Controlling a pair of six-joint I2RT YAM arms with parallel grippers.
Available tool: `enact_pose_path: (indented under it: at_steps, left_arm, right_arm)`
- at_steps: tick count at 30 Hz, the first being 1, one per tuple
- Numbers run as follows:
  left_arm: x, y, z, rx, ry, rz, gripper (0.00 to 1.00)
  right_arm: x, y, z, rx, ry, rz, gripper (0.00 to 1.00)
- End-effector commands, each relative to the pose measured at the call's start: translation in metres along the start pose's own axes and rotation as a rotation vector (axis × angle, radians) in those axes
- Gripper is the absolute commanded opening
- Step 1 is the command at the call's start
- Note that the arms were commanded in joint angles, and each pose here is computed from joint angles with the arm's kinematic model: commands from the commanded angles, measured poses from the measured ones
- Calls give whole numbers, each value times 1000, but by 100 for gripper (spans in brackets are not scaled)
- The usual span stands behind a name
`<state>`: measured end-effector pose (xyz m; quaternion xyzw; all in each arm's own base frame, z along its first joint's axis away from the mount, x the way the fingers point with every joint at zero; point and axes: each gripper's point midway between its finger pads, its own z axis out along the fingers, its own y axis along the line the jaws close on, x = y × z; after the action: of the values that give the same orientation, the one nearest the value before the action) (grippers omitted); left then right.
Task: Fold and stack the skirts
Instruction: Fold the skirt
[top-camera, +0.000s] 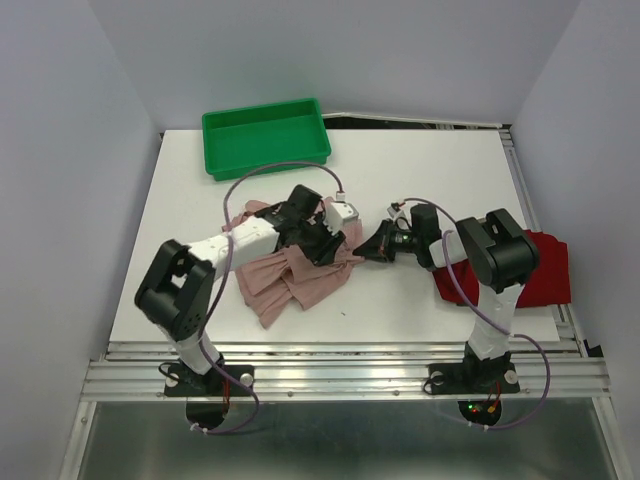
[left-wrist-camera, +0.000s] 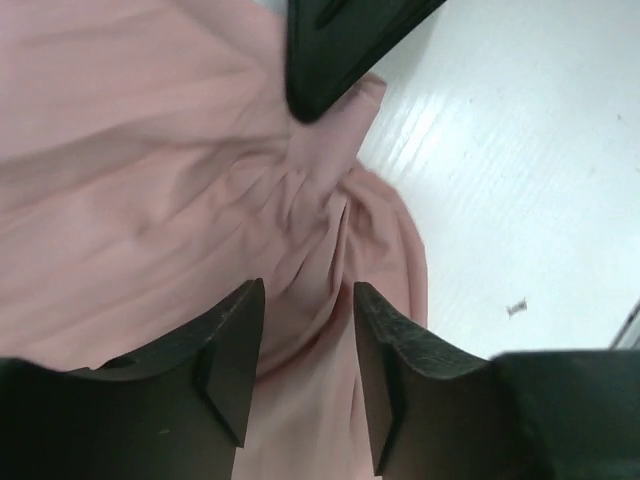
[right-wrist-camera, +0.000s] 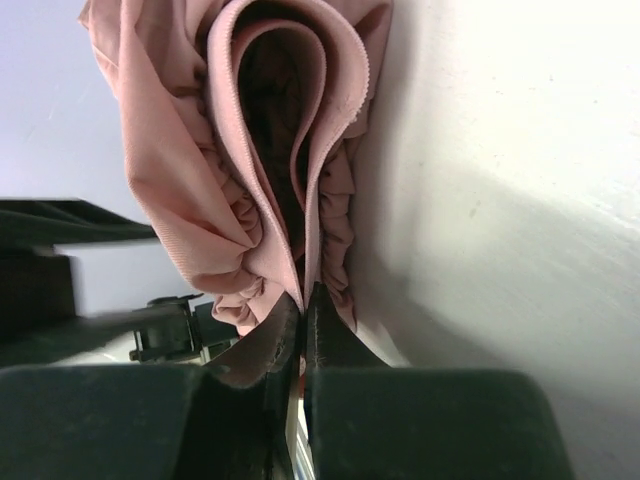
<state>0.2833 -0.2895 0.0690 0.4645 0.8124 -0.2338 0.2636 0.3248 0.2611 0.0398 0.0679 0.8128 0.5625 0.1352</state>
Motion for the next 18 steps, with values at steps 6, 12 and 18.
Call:
enact_pose_path:
  at_steps: [6,12,18]
  left_arm:
    - [37,19,-133,-173,53,135,61]
    - [110,18,-135,-257,170,176,68]
    - [114,29,-118,-287,166,145,79]
  right_arm:
    - [-11,28,-5,-50,-56,-80,1]
    - [-10,30,-5,-50,-44,-86,1]
    - [-5,26,-7,-35,-32,-82,1]
